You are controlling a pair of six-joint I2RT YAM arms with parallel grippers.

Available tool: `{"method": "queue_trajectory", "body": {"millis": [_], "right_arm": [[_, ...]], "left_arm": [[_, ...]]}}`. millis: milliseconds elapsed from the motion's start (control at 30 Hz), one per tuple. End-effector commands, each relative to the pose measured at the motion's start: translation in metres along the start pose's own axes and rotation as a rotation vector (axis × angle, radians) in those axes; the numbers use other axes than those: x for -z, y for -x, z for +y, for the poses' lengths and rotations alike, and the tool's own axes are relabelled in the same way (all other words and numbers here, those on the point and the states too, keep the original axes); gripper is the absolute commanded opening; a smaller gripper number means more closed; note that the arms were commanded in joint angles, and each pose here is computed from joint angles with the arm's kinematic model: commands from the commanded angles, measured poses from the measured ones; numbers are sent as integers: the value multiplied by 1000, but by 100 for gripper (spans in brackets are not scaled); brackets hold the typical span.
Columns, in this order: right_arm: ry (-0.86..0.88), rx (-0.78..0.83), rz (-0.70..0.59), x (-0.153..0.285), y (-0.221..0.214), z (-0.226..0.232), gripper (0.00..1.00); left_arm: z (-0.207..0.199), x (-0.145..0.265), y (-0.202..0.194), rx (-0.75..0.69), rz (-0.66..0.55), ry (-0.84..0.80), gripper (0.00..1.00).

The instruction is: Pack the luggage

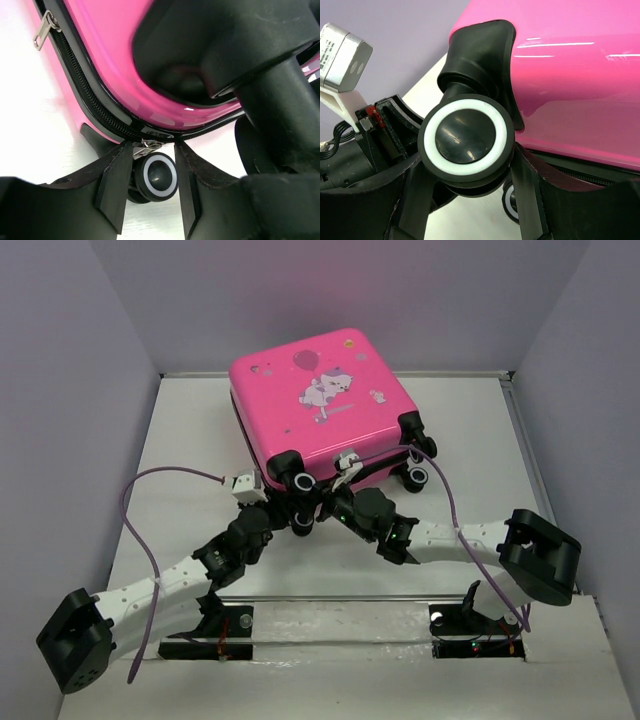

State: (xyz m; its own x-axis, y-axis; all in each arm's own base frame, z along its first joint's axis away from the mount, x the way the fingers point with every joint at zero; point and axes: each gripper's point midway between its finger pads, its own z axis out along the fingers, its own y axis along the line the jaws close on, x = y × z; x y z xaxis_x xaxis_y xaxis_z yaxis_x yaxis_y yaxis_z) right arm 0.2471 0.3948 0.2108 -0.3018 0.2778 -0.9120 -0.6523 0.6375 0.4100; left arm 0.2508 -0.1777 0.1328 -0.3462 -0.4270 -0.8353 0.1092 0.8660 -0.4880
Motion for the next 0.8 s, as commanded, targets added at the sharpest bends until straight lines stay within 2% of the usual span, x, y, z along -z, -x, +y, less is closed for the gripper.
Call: {"method": "queue_trajectory", "body": {"millis": [0,100,233,267,767], "right_arm": [[95,-85,-205,-9,70,28,7],[103,-87,-207,-7,70,29,7],[104,-89,-208,-3,69,27,7],[99,-90,-210,-1,68,26,7],[83,-82,-226,14,73,19,7]], "left_arm": [[-23,-8,39,54,-152,-15,47],[-22,-11,40,49,-166,16,36],[-19,-12,41,41,-178,42,9],[-17,-13,41,39,-178,50,6],[2,-6,34,11,-158,105,6]]}}
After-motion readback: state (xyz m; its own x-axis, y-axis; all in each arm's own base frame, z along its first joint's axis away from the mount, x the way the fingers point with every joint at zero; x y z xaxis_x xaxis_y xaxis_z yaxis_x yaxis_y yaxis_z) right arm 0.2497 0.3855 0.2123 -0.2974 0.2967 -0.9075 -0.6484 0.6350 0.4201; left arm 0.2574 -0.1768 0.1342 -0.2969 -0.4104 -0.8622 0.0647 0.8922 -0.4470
